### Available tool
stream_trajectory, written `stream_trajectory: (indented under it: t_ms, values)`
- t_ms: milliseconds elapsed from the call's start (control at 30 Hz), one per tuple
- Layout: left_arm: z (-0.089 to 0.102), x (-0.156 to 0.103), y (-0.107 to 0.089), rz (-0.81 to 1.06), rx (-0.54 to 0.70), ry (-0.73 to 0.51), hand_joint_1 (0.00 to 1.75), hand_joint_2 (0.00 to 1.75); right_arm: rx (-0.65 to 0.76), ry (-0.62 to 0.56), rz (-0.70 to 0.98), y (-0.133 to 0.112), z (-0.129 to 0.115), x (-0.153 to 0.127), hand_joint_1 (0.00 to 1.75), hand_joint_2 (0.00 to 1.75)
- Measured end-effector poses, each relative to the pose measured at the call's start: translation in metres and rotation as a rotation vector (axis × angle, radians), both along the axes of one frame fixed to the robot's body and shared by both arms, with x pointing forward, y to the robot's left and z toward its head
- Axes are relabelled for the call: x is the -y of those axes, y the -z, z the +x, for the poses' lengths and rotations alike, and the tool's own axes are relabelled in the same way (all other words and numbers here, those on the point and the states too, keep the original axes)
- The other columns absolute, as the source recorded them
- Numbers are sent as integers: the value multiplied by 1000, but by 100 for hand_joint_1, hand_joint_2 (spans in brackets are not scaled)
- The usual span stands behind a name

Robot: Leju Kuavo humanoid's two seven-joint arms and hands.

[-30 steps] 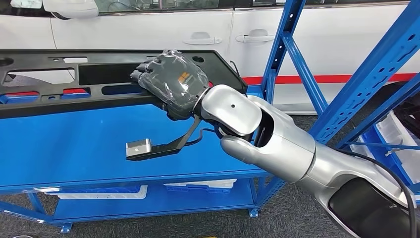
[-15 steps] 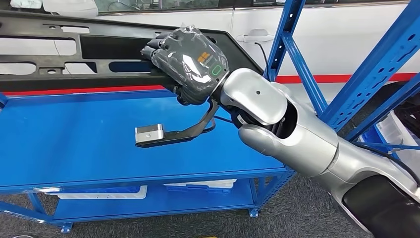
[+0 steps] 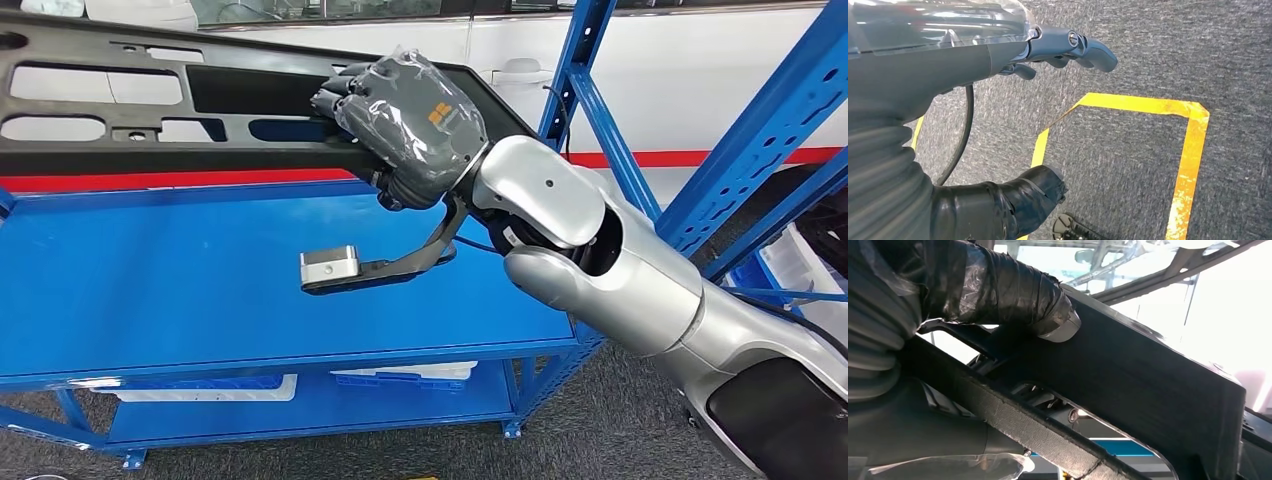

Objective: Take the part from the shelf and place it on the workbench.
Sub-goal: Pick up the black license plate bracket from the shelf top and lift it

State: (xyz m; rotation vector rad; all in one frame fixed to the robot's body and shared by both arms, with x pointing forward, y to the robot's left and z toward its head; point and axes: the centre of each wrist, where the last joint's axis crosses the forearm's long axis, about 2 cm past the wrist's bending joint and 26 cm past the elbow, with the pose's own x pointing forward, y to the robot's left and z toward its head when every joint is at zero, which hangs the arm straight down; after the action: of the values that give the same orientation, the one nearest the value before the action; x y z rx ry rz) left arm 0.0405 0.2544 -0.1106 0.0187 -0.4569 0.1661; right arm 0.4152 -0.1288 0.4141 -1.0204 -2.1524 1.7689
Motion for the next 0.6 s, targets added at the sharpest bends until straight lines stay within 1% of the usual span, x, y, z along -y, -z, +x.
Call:
stream_trajectory:
  t_ms: [600]
  values:
    - [0,-2,0,3,1,0,0,175,0,10,2,-1,1,5,175,175]
